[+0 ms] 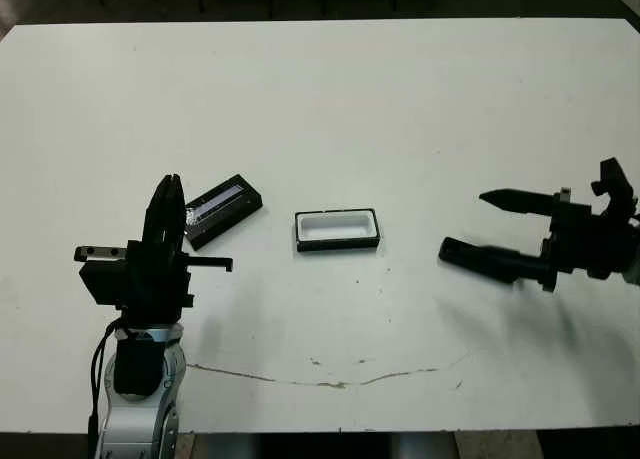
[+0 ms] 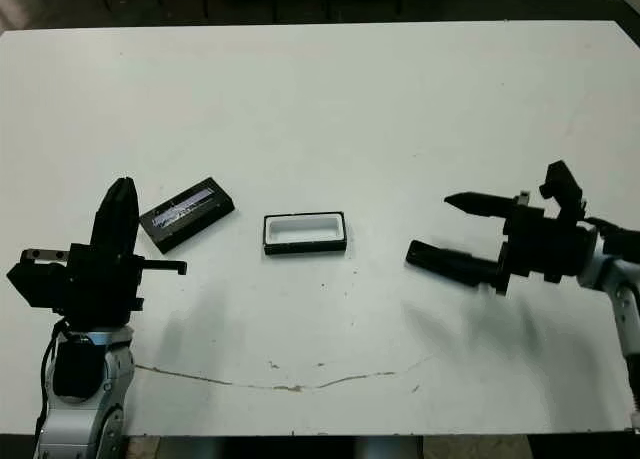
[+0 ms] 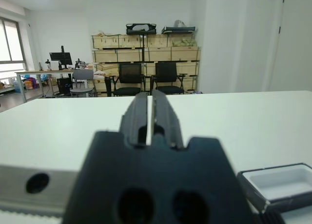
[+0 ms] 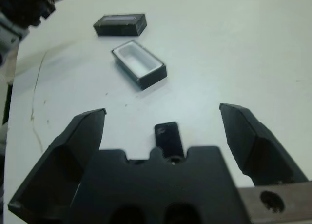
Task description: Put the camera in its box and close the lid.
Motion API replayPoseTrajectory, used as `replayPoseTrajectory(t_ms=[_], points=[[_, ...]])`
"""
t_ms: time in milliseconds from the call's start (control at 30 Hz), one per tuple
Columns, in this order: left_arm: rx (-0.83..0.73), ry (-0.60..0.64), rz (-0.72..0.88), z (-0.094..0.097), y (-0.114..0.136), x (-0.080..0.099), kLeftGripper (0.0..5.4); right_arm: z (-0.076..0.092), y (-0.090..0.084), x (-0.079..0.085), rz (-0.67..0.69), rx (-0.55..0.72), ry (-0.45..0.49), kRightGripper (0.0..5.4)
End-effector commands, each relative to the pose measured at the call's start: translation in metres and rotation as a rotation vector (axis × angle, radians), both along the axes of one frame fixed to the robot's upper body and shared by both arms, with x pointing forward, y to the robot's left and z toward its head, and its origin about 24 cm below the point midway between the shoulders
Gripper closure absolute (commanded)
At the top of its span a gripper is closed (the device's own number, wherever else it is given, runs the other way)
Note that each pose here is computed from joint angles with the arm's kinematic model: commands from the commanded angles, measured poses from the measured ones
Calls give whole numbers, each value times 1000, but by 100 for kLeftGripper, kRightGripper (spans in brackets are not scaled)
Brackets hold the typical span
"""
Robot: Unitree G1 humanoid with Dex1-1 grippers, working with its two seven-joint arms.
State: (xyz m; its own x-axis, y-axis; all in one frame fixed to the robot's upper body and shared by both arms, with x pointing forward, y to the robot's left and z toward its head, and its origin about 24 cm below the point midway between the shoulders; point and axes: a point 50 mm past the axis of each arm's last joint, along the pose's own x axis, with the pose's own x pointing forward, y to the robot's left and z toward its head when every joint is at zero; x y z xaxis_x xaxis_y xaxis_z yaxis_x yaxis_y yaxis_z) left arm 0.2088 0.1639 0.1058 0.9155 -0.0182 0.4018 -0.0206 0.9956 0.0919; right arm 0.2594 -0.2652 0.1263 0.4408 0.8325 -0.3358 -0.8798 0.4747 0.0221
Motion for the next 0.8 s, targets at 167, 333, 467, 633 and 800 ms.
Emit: replayPoseTrajectory(t_ms=[167,333,467,633,800], points=[[6,37,4,-5,2,-1,540,-12,-10,-15,-50,-85,32,1],[7,38,8,-5,3,-1,540,-12,-10,-25,-103,-115,5,1],[17,31,9,-4,4,-1,540,-16,-12,-26,-116,-131,16,1],[18,34,9,-4,4,-1,540,-25,-18,-24,-138,-116,30,1],[8,39,11,-5,5,-1,540,-32,-20,-23,-141,-116,30,1]])
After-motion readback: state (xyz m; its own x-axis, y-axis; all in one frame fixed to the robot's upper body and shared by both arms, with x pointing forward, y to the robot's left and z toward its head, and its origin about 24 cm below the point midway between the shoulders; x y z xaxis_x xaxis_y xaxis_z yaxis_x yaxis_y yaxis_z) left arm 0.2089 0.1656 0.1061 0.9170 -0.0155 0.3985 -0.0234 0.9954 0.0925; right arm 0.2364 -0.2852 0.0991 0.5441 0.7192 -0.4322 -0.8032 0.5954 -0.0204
